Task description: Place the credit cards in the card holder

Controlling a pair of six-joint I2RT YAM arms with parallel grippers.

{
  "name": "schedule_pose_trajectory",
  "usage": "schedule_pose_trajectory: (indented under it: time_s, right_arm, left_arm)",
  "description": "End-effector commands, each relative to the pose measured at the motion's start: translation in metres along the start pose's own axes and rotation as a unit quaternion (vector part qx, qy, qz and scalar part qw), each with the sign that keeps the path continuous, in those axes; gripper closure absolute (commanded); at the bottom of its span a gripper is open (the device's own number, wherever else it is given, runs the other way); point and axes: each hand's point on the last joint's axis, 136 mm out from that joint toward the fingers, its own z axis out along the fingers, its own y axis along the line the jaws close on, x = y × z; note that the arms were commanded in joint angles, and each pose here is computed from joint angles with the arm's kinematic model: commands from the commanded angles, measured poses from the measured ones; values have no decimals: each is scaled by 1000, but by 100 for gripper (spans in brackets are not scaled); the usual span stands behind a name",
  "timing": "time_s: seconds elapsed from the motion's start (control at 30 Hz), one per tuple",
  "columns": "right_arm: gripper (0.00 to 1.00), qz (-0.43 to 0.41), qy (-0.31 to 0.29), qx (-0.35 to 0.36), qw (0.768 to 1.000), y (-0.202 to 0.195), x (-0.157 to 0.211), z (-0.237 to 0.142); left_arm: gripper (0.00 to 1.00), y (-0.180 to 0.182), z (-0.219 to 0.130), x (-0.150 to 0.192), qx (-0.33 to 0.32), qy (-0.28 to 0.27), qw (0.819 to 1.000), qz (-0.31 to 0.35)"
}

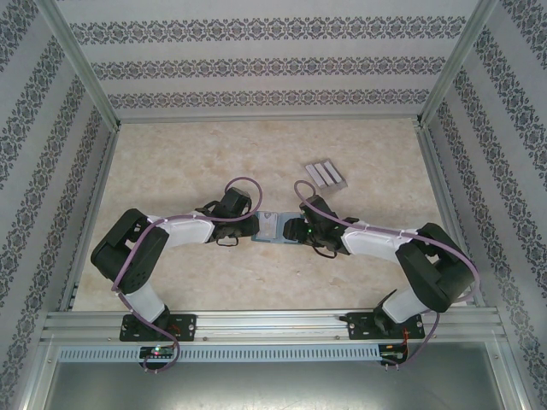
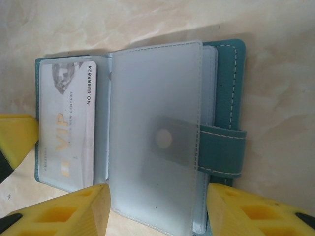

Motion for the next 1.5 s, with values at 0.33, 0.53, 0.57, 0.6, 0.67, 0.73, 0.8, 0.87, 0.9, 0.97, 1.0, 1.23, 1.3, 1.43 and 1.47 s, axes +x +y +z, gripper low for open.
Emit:
schedule_pose_trajectory:
  time_s: [0.33,0.53,0.57,0.6,0.67,0.73,0.8,0.87,0.9,0.97,1.0,1.23,1.3,1.43,1.47]
  right_arm:
    - [47,-7,-17,-40,999,28,-16,-3]
    - [49,-19,-18,-44,999,34,-17,-4]
    - [49,-22,-20,-47,998,36,-17,-4]
    - [49,-24,-20,-50,998,37,-18,-4]
    - [50,-38,-15,-69,997,49,-17,-3]
    - [50,-64,-3,-84,994,65,-13,1]
    - [50,-93,10,-94,991,81,-6,9]
    - [49,-102,17,-101,989,93,-4,17]
    - [49,-105,22,-105,989,98,-2,21]
    - [48,-107,28,-116,987,106,-2,27]
    - [47,-108,31,-122,986,111,-1,30]
    - [45,-128,7,-131,983,118,-22,8]
    - [44,-123,-12,-123,985,110,-38,-5]
    - [44,-107,-39,-113,987,92,-61,-26]
    - [44,-106,-47,-100,988,84,-66,-31]
  left_arm:
    - [72,6,-9,-13,-11,-26,1000,-5]
    - [72,13,-16,-18,-20,-42,999,-10]
    - [72,14,-17,-18,-20,-45,999,-11]
    - [72,15,-19,-19,-21,-48,999,-12]
    - [72,19,-22,-21,-28,-58,998,-15]
    - [71,25,-26,-24,-39,-68,997,-20]
    - [69,35,-28,-26,-55,-72,995,-33]
    - [69,46,-28,-25,-64,-69,994,-53]
    - [69,52,-27,-26,-66,-69,993,-65]
    - [67,63,-28,-26,-67,-72,991,-90]
    - [67,68,-29,-27,-63,-74,990,-101]
    - [65,83,-38,-31,-55,-91,986,-130]
    - [65,82,-39,-31,-53,-91,986,-130]
    - [65,82,-39,-32,-53,-91,986,-129]
    - [65,79,-39,-32,-46,-90,987,-127]
